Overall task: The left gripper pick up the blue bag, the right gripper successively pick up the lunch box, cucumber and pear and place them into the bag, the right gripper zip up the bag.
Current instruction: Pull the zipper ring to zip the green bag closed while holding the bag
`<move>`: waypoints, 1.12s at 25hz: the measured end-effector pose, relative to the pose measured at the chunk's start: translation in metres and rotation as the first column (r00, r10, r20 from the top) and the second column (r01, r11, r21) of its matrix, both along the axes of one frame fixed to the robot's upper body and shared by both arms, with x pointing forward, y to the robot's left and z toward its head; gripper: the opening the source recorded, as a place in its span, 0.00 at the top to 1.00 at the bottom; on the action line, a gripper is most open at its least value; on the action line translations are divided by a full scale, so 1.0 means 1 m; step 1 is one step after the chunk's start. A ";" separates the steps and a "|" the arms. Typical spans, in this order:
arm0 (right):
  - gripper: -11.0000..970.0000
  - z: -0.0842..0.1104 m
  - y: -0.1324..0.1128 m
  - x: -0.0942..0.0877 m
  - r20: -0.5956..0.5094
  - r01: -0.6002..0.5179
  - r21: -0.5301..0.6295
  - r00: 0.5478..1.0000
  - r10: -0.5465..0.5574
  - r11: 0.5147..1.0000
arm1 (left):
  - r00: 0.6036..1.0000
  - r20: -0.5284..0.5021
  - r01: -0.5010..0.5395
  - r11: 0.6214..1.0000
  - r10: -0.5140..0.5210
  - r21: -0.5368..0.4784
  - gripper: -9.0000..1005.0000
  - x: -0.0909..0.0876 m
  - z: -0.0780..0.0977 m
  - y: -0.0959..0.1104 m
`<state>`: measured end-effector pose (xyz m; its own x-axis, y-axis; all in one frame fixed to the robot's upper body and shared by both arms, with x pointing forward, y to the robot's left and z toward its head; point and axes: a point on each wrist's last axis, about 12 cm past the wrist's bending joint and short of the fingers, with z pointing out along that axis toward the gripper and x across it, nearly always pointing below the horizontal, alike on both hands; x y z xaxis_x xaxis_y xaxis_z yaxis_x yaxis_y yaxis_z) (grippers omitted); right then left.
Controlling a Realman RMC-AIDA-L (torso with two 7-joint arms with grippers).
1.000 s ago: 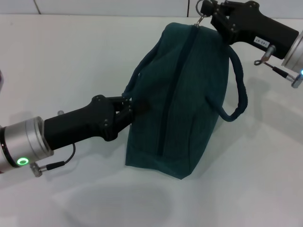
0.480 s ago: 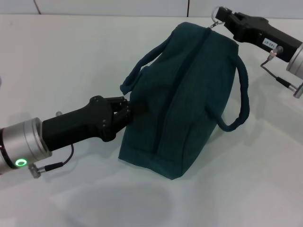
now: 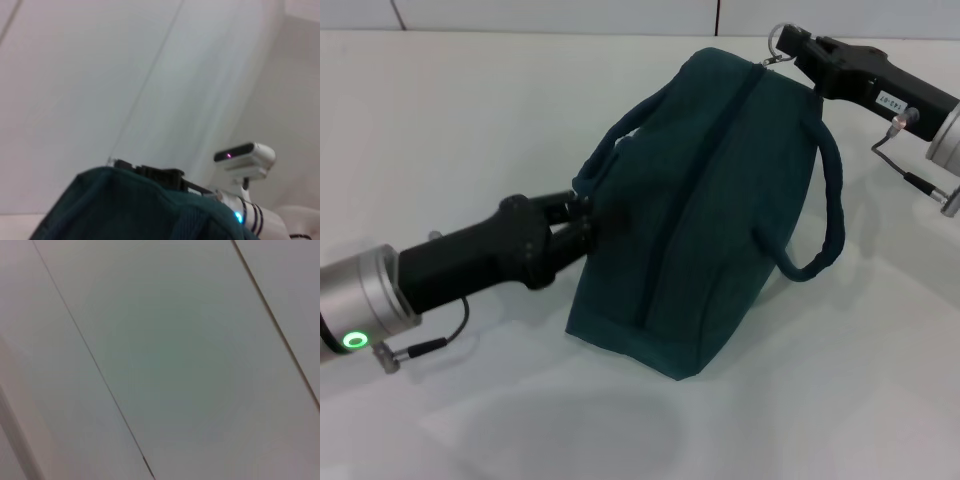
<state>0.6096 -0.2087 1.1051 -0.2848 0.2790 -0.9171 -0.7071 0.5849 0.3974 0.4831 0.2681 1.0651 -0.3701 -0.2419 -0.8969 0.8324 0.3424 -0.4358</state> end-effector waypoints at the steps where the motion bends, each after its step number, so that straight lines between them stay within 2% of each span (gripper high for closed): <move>1: 0.96 0.000 0.000 0.000 0.000 0.000 0.000 1.000 0.000 1.000 | 1.000 0.003 -0.031 0.999 0.031 -0.015 0.89 0.000 0.001 0.004; 4: 0.96 0.000 -0.001 0.000 0.000 0.000 0.000 1.000 0.000 1.000 | 0.998 -0.002 -0.066 0.997 0.066 -0.041 0.88 0.001 0.003 0.008; 8: 0.96 0.000 -0.001 -0.001 0.000 -0.003 0.003 1.000 0.003 1.000 | 0.988 -0.043 -0.151 0.980 0.147 -0.131 0.71 0.006 0.010 0.021; 12: 0.96 0.000 -0.002 -0.002 0.002 -0.006 0.008 1.000 0.006 1.000 | 0.990 -0.047 -0.137 0.979 0.132 -0.149 0.55 0.023 0.024 0.020; 15: 0.96 0.001 -0.002 -0.002 0.004 -0.006 0.008 1.000 0.006 1.000 | 0.992 -0.082 -0.105 0.987 0.095 -0.120 0.43 0.048 0.034 0.010; 16: 0.96 0.001 -0.002 -0.002 0.006 -0.008 0.008 1.000 0.008 1.000 | 0.991 -0.112 -0.079 0.993 0.069 -0.091 0.39 0.062 0.039 0.002; 17: 0.96 0.001 -0.002 -0.002 0.008 -0.010 0.009 1.000 0.010 1.000 | 0.991 -0.112 -0.079 0.993 0.069 -0.091 0.34 0.062 0.039 0.002; 20: 0.96 0.002 -0.003 -0.003 0.014 -0.014 0.016 1.000 0.014 1.000 | 0.985 -0.169 -0.025 0.999 0.018 -0.040 0.21 0.081 0.047 -0.012; 24: 0.96 0.002 -0.004 -0.005 0.024 -0.018 0.018 1.000 0.017 1.000 | 0.974 -0.224 0.040 0.999 -0.039 0.001 0.15 0.095 0.054 -0.030; 28: 0.96 0.003 -0.003 -0.007 0.033 -0.029 0.026 0.999 0.028 0.999 | 0.964 -0.262 0.039 0.999 -0.034 0.015 0.14 0.101 0.054 -0.037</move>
<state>0.6030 -0.2120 1.1078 -0.2632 0.2950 -0.9185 -0.7363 0.5538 0.3888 0.5842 0.2316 1.1196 -0.6009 -0.2070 -0.7721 0.7023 0.3245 -0.6336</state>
